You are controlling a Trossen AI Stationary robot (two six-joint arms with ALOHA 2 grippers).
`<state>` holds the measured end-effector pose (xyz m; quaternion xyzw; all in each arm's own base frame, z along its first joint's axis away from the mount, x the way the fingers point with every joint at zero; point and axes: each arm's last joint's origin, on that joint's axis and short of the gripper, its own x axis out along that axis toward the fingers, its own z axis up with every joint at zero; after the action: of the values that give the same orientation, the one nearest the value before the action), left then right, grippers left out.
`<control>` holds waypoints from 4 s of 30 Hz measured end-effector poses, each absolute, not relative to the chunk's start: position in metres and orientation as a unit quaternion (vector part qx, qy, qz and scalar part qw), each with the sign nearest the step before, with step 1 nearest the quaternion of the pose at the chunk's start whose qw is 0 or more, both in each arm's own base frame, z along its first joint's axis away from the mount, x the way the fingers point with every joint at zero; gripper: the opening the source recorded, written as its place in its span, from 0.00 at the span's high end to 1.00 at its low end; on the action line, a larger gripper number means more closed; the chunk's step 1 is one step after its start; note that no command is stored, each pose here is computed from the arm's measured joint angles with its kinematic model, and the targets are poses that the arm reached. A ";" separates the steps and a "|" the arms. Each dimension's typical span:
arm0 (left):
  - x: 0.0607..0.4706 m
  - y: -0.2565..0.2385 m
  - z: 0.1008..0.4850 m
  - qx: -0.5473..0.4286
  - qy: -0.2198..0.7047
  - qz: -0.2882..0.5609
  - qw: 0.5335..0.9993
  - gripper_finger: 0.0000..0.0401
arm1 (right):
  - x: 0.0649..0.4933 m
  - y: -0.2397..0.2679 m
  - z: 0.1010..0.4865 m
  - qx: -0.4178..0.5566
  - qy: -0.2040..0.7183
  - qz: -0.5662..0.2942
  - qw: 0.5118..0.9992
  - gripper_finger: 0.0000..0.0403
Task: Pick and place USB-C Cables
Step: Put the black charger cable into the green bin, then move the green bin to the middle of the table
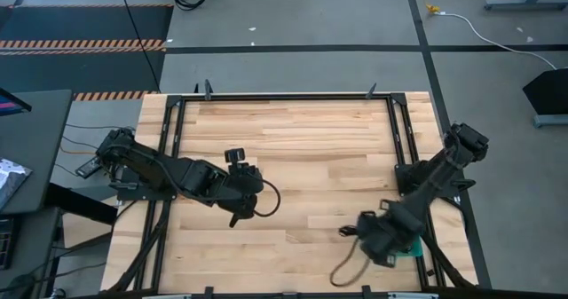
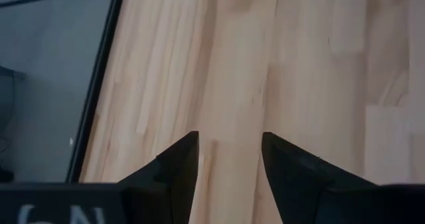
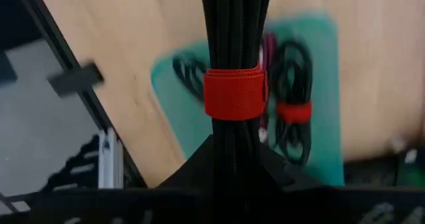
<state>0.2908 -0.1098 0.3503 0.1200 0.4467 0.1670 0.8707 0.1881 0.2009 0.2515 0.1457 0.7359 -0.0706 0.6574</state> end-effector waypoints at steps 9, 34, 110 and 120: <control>0.292 -0.119 0.351 0.126 0.418 0.185 0.881 0.57 | 0.148 0.228 0.251 0.183 0.718 -0.170 0.649 0.87; 0.311 -0.170 0.302 0.244 0.405 0.210 0.856 0.57 | 0.116 0.223 0.166 0.209 0.719 -0.209 0.629 0.86; 0.311 -0.173 0.302 0.198 0.398 0.216 0.870 0.57 | 0.149 0.178 0.182 -0.011 0.740 -0.143 0.657 0.63; 0.311 -0.173 0.302 0.198 0.398 0.216 0.869 0.57 | 0.152 0.182 0.188 0.009 0.747 -0.137 0.651 0.68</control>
<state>0.3105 -0.1730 0.3018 0.1983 0.3980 0.2155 0.8694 0.1519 0.1819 0.1875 0.0086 0.7466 -0.1368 0.6510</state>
